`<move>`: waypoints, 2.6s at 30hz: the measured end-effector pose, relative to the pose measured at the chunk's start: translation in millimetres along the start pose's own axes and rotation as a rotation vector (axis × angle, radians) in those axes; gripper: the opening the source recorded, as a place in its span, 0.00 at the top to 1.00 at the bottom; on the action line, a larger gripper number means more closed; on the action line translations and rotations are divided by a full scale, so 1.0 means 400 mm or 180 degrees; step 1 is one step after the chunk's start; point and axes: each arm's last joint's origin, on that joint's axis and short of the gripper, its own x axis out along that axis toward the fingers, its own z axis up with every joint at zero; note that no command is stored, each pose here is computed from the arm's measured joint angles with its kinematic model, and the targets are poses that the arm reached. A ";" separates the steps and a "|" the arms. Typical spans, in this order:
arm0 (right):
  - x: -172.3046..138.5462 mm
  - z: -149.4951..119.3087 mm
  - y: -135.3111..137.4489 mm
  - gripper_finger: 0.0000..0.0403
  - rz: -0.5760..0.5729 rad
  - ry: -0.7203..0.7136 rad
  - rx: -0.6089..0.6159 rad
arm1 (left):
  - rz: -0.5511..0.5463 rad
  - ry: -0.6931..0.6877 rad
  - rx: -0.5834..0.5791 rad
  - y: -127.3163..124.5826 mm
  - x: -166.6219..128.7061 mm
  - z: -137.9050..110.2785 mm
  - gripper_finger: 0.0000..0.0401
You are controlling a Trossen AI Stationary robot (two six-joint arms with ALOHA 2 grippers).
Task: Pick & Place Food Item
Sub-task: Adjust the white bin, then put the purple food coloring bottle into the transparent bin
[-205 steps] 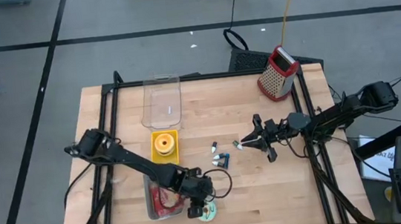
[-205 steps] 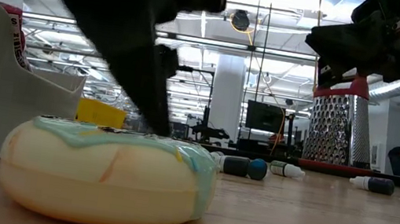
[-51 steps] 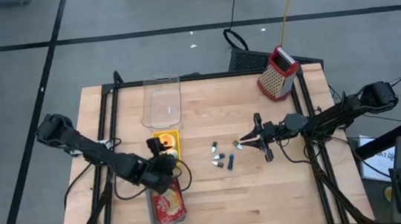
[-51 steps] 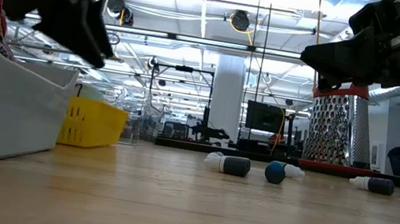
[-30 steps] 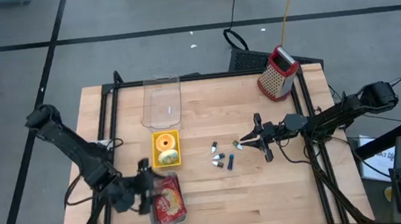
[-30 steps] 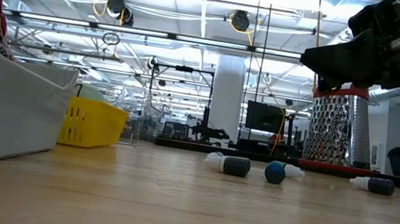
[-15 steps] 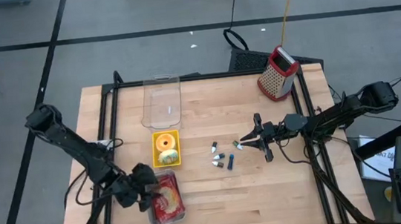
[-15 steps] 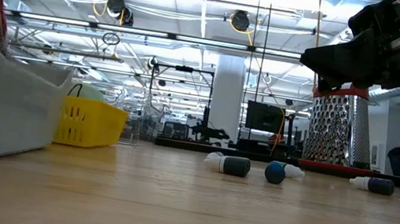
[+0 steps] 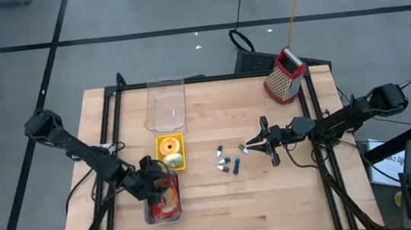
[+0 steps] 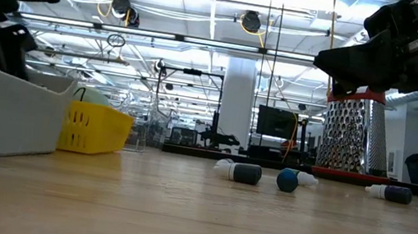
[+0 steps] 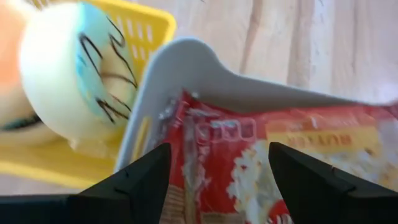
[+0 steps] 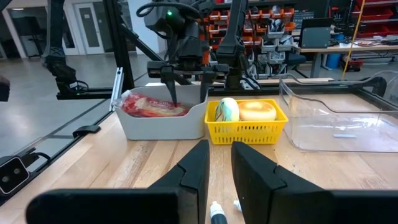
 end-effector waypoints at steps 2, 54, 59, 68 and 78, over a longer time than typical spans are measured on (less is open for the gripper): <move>0.000 0.000 0.000 0.85 0.0000 0.0001 0.0000 | 0.0041 -0.0026 0.0035 0.009 0.005 0.010 0.32; -0.019 -0.006 0.065 0.51 -0.1578 0.2956 0.0994 | 0.0525 -0.2601 0.0052 0.217 -0.184 0.045 0.32; -0.046 -0.055 0.057 0.54 -0.1748 0.3049 0.1155 | 0.0662 -0.2612 0.0123 0.225 -0.183 0.050 0.32; -0.060 -0.100 0.063 0.60 -0.1387 0.3047 0.1359 | 0.0572 -0.2834 0.0004 0.221 -0.197 0.063 0.32; -0.084 -0.129 0.057 0.76 -0.1461 0.3109 0.1173 | 0.0495 -0.2995 -0.0093 0.218 -0.208 0.071 0.32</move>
